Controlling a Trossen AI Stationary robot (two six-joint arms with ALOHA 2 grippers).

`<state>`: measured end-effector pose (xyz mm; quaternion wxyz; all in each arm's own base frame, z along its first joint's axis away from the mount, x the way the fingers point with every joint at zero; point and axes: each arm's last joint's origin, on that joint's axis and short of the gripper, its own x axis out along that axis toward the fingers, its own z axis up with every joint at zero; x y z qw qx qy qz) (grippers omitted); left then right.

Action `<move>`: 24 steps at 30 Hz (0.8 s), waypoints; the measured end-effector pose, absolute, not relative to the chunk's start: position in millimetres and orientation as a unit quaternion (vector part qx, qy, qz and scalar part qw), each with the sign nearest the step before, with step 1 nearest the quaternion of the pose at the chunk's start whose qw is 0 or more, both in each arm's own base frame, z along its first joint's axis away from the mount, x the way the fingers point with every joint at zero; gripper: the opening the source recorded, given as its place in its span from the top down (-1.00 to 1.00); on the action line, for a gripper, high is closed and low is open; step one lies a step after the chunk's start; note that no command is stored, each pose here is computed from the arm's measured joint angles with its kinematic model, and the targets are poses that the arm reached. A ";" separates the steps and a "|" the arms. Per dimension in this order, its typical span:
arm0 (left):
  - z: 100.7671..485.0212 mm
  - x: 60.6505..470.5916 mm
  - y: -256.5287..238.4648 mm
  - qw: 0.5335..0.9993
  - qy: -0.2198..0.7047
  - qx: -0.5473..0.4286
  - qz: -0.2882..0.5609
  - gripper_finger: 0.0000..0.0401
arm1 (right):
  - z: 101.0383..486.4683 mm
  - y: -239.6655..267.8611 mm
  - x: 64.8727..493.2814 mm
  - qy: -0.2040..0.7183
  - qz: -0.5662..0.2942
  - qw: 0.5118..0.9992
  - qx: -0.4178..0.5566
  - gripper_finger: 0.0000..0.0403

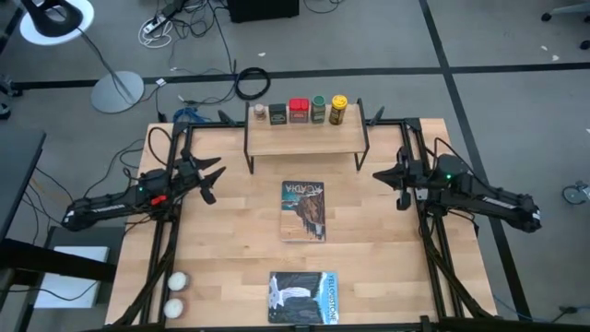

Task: Shelf spices
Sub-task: Return to Home Position

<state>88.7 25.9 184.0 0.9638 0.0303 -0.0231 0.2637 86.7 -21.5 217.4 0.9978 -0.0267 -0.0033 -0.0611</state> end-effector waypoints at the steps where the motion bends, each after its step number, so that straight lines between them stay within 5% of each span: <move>1: 183.2 88.5 25.9 0.963 -0.019 0.031 0.266 0.19 | 213.9 -22.0 87.6 0.000 -0.065 0.998 -0.023 0.99; 11: 180.8 89.3 24.8 0.969 -0.006 0.034 0.243 0.19 | 175.5 -21.9 99.1 -0.040 -0.003 0.999 0.006 1.00; 24: 177.7 90.9 21.4 0.984 0.005 0.020 0.179 0.19 | 170.4 -14.1 99.7 -0.012 0.096 0.995 0.015 1.00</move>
